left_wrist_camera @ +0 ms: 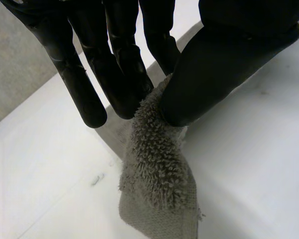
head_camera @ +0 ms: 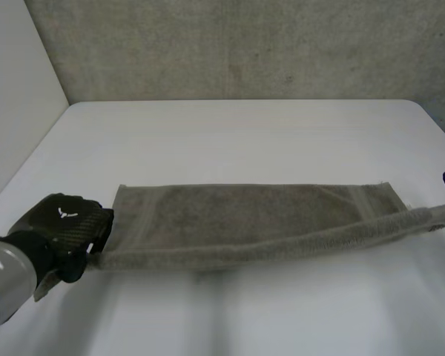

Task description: Fold the towel.

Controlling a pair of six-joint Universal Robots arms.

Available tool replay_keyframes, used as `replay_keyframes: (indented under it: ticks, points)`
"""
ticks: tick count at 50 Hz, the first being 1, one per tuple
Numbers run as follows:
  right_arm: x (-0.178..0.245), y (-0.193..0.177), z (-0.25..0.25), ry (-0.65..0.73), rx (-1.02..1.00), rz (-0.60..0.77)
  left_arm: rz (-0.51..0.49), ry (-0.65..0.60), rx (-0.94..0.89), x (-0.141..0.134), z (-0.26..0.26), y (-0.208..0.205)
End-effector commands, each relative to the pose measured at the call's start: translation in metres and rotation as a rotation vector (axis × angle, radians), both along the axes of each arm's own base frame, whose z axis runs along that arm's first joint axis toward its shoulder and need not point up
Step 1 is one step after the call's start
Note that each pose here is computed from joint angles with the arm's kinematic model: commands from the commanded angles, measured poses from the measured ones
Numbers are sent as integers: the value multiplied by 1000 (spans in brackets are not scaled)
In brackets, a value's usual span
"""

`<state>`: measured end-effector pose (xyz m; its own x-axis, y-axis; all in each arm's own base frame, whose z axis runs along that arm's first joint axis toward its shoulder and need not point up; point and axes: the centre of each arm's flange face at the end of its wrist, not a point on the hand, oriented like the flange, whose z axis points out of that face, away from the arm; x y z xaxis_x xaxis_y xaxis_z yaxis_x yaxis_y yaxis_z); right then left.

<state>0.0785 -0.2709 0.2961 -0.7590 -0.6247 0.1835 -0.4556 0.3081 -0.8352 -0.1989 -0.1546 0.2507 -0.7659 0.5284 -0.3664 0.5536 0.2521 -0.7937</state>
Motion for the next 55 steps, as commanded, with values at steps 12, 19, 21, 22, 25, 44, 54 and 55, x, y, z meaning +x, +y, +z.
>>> replay_keyframes:
  ticks: [12,19,21,22,25,44,54,55]
  points:
    - [18,-6,-62,92,119,100,-38,-96,135,-18,-55,-39]
    - [9,-39,-90,125,91,-5,-35,-76,71,-36,-65,-88]
    - [10,-45,-95,114,89,-17,-37,-73,64,-40,-67,-97]
    - [12,-52,-101,103,87,-27,-37,-70,55,-44,-68,-107]
    - [15,-60,-107,90,75,-33,-41,-66,40,-53,-74,-126]
    - [53,-139,-145,101,-116,-103,-82,-163,-163,-95,-103,-219]
    - [68,-157,-148,113,-167,-91,-72,-166,-169,-97,-109,-227]
    - [68,-157,-148,113,-167,-91,-70,-161,-173,-98,-109,-228]
